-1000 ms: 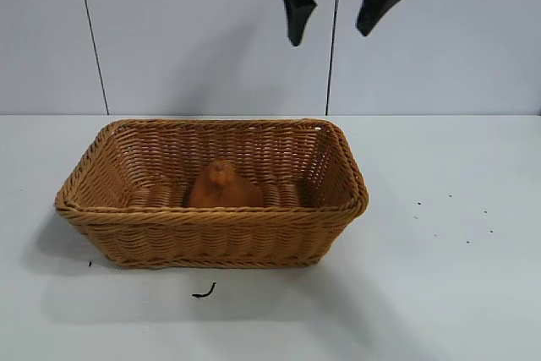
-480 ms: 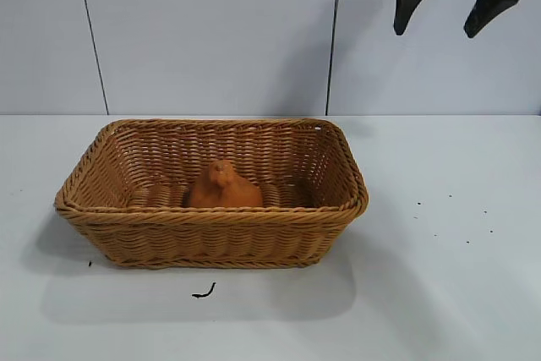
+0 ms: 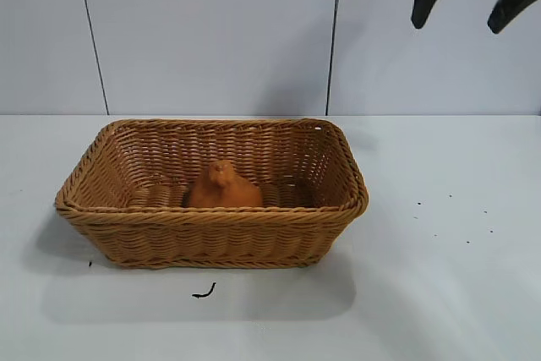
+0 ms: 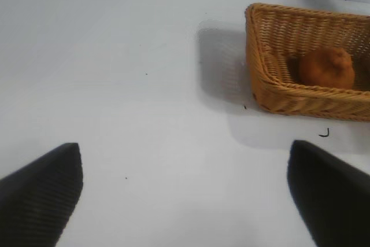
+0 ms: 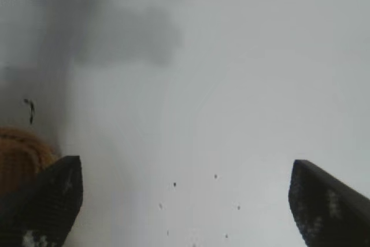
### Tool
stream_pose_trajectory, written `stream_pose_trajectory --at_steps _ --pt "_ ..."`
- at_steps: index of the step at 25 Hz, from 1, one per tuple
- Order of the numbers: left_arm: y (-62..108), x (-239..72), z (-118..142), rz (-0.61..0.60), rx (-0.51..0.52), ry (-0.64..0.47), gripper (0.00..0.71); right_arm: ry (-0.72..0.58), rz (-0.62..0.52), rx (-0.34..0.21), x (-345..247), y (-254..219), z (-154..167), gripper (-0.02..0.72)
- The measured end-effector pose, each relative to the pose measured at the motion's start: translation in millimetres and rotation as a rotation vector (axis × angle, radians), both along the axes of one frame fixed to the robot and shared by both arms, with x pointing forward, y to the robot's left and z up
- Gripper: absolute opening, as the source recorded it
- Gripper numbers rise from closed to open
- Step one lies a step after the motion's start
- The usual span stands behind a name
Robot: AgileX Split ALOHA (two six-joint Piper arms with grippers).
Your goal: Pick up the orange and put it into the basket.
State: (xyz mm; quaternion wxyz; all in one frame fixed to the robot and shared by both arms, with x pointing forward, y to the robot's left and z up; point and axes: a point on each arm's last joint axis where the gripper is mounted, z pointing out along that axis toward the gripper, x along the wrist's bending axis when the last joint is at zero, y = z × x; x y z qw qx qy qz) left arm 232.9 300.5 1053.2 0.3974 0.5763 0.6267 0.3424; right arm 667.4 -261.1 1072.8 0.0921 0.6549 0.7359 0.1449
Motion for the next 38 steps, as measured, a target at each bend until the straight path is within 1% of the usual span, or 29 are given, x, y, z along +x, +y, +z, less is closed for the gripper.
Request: stream_pose_trajectory --at_steps 4,5,7,10,13,17,21,27,29,30,31,32,38 --pt "0.0 0.0 0.0 0.000 0.000 0.000 0.692 0.111 0.019 -0.014 -50.7 -3.7 -10.3 0.696" --pt "0.0 0.0 0.0 0.000 0.000 0.000 0.692 0.111 0.019 -0.014 -50.7 -3.7 -10.3 0.696" --pt "0.0 0.0 0.0 0.000 0.000 0.000 0.692 0.186 0.027 -0.020 -94.0 -6.8 -18.7 0.696" --pt "0.0 0.0 0.0 0.000 0.000 0.000 0.692 0.245 0.035 -0.025 -140.2 -10.2 -26.7 0.696" --pt "0.0 0.0 0.0 0.000 0.000 0.000 0.692 0.262 0.038 -0.027 -181.1 -13.2 -29.1 0.696" --pt "0.0 0.0 0.0 0.000 0.000 0.000 0.692 0.236 0.038 -0.026 -231.1 -16.8 -29.4 0.696" --pt "0.0 0.0 0.0 -0.001 0.001 0.000 0.692 0.105 0.030 -0.019 -267.8 -19.7 -33.8 0.696" --pt "0.0 0.0 0.0 -0.001 0.002 0.000 0.692 -0.047 0.028 -0.013 -318.9 -23.6 -47.0 0.696" --pt "0.0 0.0 0.0 -0.001 0.002 0.000 0.692 -0.114 0.030 -0.011 -332.3 -24.7 -47.0 0.696" --pt "0.0 0.0 0.0 -0.001 0.002 0.000 0.692 -0.114 0.030 -0.011 -332.3 -24.7 -47.0 0.696" --pt "0.0 0.0 0.0 -0.001 0.002 0.000 0.692 -0.172 0.030 -0.010 -339.4 -25.4 -42.5 0.696" --pt "0.0 0.0 0.0 -0.001 0.002 0.000 0.692 -0.258 0.028 -0.005 -348.8 -26.1 -35.8 0.696" --pt "0.0 0.0 0.0 -0.001 0.002 0.000 0.692 -0.511 0.026 0.008 -385.0 -28.8 -20.7 0.696"
